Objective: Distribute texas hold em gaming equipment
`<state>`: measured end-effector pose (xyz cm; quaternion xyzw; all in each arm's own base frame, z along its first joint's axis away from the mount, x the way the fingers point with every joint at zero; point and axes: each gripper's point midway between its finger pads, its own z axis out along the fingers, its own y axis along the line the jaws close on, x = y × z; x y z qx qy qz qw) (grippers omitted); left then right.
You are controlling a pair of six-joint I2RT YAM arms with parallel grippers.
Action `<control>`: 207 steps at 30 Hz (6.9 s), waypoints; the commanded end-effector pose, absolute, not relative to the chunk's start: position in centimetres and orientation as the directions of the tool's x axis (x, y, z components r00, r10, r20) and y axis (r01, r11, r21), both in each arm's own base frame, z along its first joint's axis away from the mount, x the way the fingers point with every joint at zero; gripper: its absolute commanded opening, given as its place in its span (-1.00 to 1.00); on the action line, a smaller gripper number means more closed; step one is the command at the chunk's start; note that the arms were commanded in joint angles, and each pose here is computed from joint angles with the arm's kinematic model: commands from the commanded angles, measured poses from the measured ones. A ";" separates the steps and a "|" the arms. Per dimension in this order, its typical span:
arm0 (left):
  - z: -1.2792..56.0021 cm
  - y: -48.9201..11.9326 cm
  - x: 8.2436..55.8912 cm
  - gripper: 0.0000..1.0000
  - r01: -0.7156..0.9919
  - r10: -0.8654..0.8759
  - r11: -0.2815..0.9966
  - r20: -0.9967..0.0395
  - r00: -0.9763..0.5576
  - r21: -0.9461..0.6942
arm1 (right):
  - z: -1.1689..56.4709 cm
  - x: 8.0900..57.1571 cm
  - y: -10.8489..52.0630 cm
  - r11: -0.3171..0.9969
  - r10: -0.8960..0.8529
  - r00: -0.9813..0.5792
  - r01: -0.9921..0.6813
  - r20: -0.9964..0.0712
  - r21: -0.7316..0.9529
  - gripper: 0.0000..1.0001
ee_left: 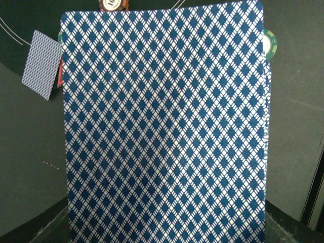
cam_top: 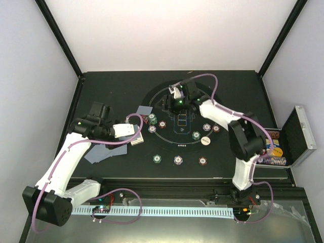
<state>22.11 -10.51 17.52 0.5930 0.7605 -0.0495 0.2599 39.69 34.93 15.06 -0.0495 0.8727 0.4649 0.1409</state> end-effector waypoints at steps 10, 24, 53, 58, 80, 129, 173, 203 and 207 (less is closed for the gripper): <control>19.3 -11.9 22.1 -0.97 0.942 0.856 0.234 -0.510 -0.083 0.239 | 21.6 23.2 41.0 0.164 -0.090 -0.948 -0.318 -0.306 0.934 0.42; 19.6 -12.3 21.7 -0.97 0.948 0.854 0.197 -0.520 -0.039 0.252 | 20.4 20.5 42.9 0.136 -0.135 -0.954 -0.284 -0.267 0.949 0.42; 20.0 -12.4 22.0 -0.97 0.944 0.852 0.207 -0.521 -0.044 0.258 | 17.1 21.8 42.1 0.221 -0.112 -0.969 -0.239 -0.219 0.945 -0.11; 19.8 -12.2 22.1 -0.97 0.942 0.858 0.211 -0.511 -0.051 0.260 | 17.4 21.9 41.6 0.235 -0.100 -0.968 -0.248 -0.231 0.940 -0.32; 19.5 -12.3 22.0 -0.97 0.947 0.859 0.200 -0.511 -0.046 0.251 | 17.9 21.8 45.7 0.148 -0.163 -0.968 -0.216 -0.191 0.965 0.17; 19.0 -11.8 22.1 -0.97 0.946 0.873 0.215 -0.483 -0.075 0.243 | 16.2 43.5 25.2 0.424 0.243 -0.935 -0.136 -0.258 0.895 -0.98; 20.2 -11.9 20.4 -0.97 0.952 0.855 0.229 -0.511 -0.095 0.205 | 19.4 33.7 29.2 0.462 0.186 -0.922 -0.222 -0.339 0.859 0.56; 19.1 -11.5 20.5 -0.97 0.956 0.872 0.213 -0.480 -0.094 0.200 | 21.7 18.7 44.6 0.047 -0.102 -0.967 -0.241 -0.235 0.969 0.64; 19.2 -11.7 20.5 -0.97 0.957 0.870 0.212 -0.485 -0.091 0.201 | 21.3 18.8 45.8 0.038 -0.118 -0.969 -0.223 -0.218 0.974 0.62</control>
